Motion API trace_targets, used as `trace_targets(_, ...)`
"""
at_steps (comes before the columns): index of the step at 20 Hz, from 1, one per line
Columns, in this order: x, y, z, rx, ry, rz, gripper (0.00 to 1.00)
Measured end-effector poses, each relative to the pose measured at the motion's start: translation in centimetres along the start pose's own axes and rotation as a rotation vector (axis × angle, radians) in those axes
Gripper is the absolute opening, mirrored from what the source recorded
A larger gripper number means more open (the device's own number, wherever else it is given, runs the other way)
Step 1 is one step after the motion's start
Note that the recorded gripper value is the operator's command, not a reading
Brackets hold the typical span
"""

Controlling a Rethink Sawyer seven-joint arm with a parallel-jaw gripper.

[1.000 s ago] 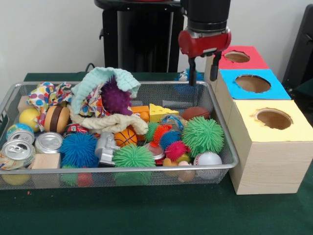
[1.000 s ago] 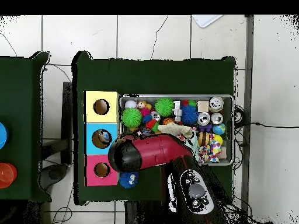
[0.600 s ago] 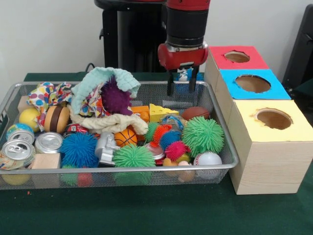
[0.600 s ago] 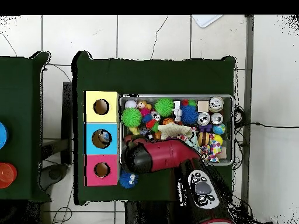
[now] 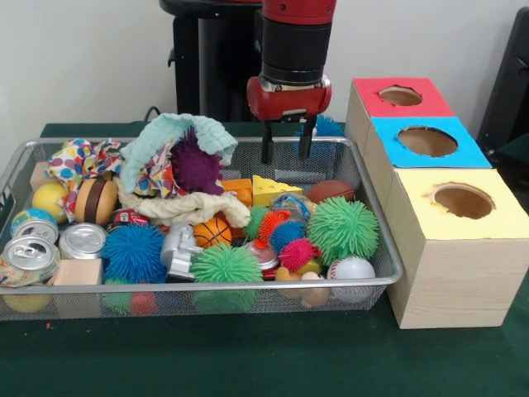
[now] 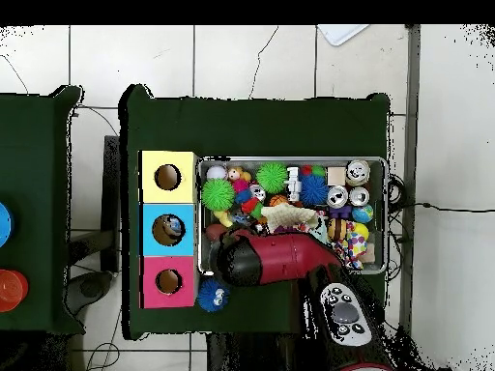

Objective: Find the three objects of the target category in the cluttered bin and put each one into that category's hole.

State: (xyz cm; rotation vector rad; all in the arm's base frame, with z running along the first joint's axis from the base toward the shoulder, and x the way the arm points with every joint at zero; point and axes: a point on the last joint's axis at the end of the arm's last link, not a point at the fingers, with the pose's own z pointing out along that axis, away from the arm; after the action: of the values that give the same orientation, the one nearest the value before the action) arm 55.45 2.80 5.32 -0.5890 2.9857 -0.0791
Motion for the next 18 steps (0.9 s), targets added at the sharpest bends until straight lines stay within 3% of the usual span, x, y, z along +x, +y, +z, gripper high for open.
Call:
trace_targets(9,-1.8,-1.1,0.5,0.004,-0.024,0.031,1.00)
trace_targets(18,-1.7,-1.2,0.9,0.001,-0.026,0.037,1.00)
